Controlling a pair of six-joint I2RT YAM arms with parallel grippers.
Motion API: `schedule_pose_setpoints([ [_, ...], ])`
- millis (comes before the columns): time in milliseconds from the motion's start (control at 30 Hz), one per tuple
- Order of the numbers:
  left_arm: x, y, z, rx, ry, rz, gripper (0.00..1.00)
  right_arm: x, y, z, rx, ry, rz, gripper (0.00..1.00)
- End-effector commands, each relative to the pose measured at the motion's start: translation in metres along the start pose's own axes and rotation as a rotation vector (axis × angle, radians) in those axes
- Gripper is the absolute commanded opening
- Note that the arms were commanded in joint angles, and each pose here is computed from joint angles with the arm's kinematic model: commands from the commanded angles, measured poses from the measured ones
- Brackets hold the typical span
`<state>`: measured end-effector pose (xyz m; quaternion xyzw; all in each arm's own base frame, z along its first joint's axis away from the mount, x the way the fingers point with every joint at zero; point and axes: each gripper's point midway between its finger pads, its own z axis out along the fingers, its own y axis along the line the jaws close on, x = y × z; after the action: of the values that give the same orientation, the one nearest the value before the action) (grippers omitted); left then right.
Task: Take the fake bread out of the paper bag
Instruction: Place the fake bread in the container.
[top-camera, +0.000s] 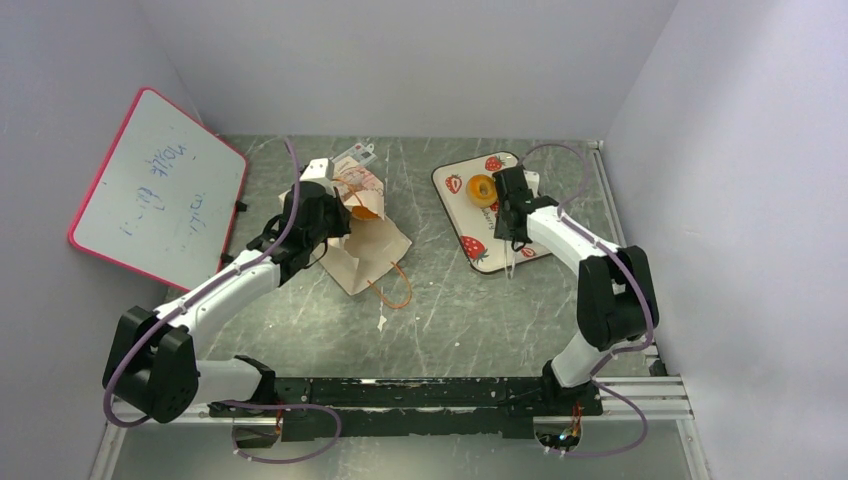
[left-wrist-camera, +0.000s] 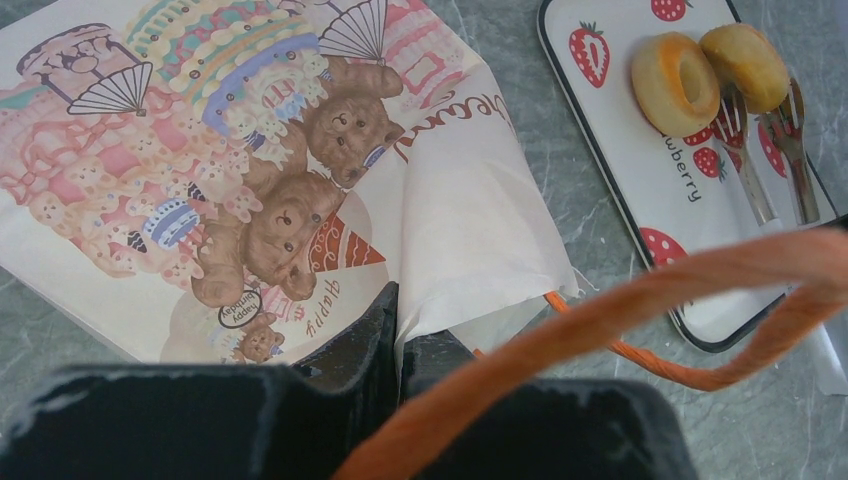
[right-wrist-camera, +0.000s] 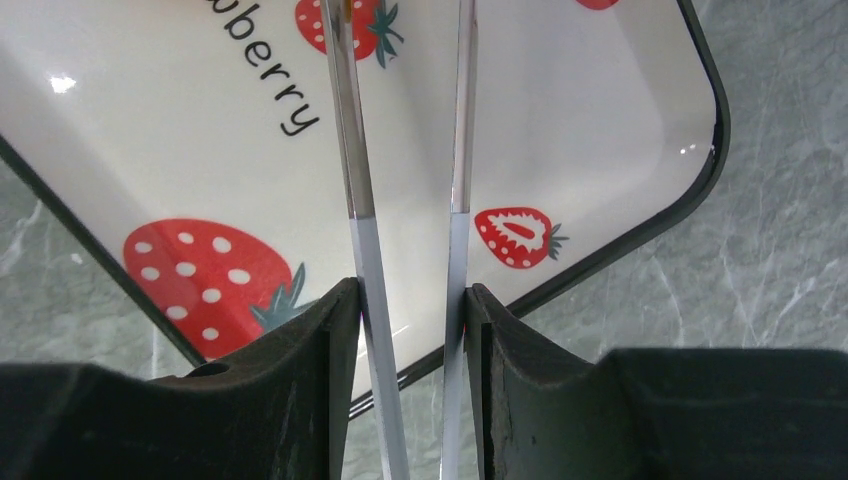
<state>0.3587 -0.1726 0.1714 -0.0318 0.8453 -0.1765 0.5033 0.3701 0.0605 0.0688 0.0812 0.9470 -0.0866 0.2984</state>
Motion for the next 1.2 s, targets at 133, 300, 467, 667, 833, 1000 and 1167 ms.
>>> schedule_pose_setpoints([
  [133,-0.002,-0.002,0.004,0.019,-0.001,-0.001,0.07,0.004,-0.003,-0.021,-0.013,-0.011,0.051,0.43],
  [300,-0.004,-0.002,0.003,0.017,-0.004,0.003,0.07,0.008,-0.003,-0.034,-0.036,-0.021,0.08,0.43],
  [467,-0.001,-0.003,0.003,0.023,0.006,0.004,0.07,0.0,0.004,-0.02,-0.025,-0.012,0.055,0.43],
  [667,-0.004,-0.003,0.002,0.024,0.001,0.003,0.07,-0.031,0.021,-0.002,-0.027,-0.038,0.033,0.42],
  [833,-0.004,-0.003,0.0,0.023,0.003,-0.004,0.07,-0.039,0.023,0.001,-0.021,-0.04,0.03,0.42],
  [1000,0.001,-0.003,0.001,0.029,0.012,-0.012,0.07,-0.026,0.016,-0.007,-0.029,-0.043,0.04,0.44],
  [1167,0.004,-0.006,0.004,0.04,0.024,-0.026,0.07,-0.011,0.011,-0.009,-0.022,-0.011,0.04,0.44],
])
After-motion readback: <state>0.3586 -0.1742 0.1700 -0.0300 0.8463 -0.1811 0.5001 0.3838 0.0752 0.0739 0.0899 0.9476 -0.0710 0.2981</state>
